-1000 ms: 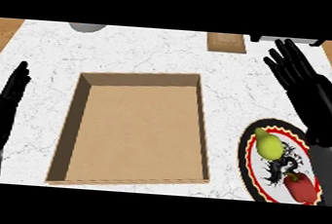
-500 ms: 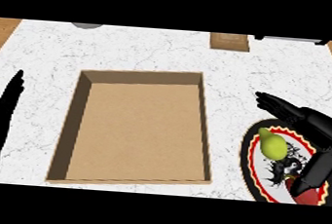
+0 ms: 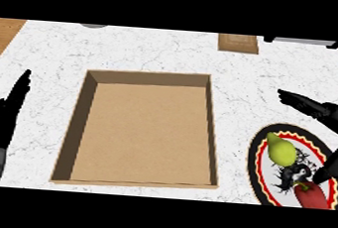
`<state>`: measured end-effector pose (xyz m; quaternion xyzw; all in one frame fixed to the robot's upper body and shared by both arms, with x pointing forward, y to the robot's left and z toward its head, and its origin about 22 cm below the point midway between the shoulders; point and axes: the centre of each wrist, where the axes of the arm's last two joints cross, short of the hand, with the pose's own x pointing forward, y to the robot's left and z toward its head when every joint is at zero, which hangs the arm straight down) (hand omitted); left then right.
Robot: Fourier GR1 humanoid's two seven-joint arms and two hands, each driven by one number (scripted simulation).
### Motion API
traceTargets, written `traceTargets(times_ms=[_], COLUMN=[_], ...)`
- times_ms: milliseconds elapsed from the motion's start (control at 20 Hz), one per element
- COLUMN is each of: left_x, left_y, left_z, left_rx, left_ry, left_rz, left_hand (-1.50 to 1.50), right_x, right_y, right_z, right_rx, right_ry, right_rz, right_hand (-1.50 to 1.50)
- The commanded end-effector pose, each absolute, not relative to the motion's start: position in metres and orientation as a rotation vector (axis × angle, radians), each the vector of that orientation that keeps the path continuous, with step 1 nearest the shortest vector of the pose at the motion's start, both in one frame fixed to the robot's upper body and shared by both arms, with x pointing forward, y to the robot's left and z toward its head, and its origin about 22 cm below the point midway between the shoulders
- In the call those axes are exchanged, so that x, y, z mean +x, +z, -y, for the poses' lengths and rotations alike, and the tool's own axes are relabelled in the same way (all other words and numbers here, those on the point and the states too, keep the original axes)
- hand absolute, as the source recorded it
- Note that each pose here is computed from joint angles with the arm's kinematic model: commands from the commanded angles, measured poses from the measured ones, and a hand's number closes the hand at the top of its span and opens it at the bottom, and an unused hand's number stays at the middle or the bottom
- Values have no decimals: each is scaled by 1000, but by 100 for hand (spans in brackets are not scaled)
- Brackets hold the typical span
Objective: Pick the pear from the plate and place it in the cardboard box
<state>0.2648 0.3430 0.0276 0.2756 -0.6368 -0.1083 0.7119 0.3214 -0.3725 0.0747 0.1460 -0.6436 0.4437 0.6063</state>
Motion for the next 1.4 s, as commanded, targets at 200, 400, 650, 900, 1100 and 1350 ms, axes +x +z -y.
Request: traceTargets(times_ms=[200, 400, 650, 900, 1100, 1350], left_x=[273, 279, 278, 278, 274, 268], left_y=[23, 26, 20, 13, 15, 20], left_z=[-338, -347, -341, -339, -336, -341], left_rx=[614, 611, 609, 626, 604, 631], left_ry=[-252, -262, -258, -237, -235, -230], left_rz=[1408, 1413, 1400, 1378, 1382, 1397], left_hand=[0, 0, 0, 0, 0, 0], right_x=[335, 347, 348, 367, 376, 378], right_y=[99, 102, 66, 57, 48, 27], right_z=[359, 351, 337, 306, 323, 324], right_rx=[389, 284, 338, 307, 314, 304], right_ry=[1511, 1691, 1830, 1949, 1954, 1965], right_rz=[1321, 1227, 1090, 1064, 1060, 1036], right_hand=[-150, -150, -150, -150, -150, -150])
